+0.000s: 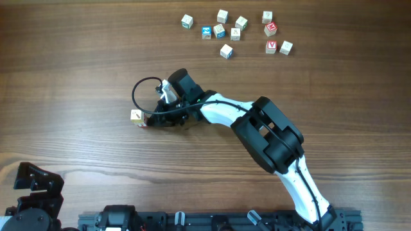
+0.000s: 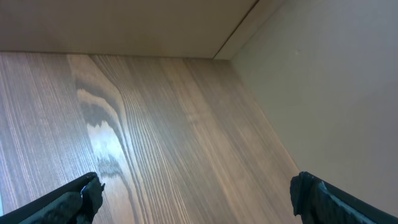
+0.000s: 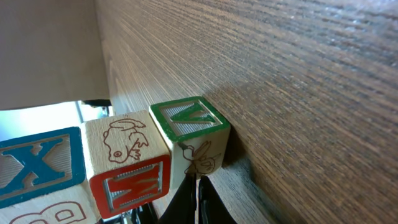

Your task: Form a tower

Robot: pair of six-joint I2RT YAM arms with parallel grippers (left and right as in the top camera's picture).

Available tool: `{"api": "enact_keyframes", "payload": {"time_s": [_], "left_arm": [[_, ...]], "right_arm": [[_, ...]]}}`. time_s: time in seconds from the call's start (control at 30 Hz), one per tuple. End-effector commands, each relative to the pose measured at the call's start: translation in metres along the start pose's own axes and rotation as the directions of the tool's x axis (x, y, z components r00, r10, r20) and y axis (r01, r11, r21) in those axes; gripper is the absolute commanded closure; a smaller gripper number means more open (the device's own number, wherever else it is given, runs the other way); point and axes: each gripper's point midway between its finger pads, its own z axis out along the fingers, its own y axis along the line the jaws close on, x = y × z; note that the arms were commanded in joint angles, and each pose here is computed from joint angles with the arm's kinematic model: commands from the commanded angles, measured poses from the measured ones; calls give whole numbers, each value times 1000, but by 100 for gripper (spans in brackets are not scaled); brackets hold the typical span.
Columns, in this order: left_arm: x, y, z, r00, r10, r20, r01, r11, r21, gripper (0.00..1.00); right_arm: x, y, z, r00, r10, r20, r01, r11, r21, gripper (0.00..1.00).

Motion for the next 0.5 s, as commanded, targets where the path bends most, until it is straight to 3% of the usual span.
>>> {"api": "enact_keyframes", "payload": {"time_s": [0.0,0.27,0.47], "left_arm": [[-4,1,-1,1000,0,15,0,1000,-8,0],[-4,1,-1,1000,0,15,0,1000,-8,0],[-4,1,-1,1000,0,15,0,1000,-8,0]], "right_arm": [[10,-4,8,999,14,-39,-14,1000,-12,96],[9,-25,1,999,32,-19,-30,996,78,96],[-25,-31,-65,991,-43,128,7,962,272,96]]}}
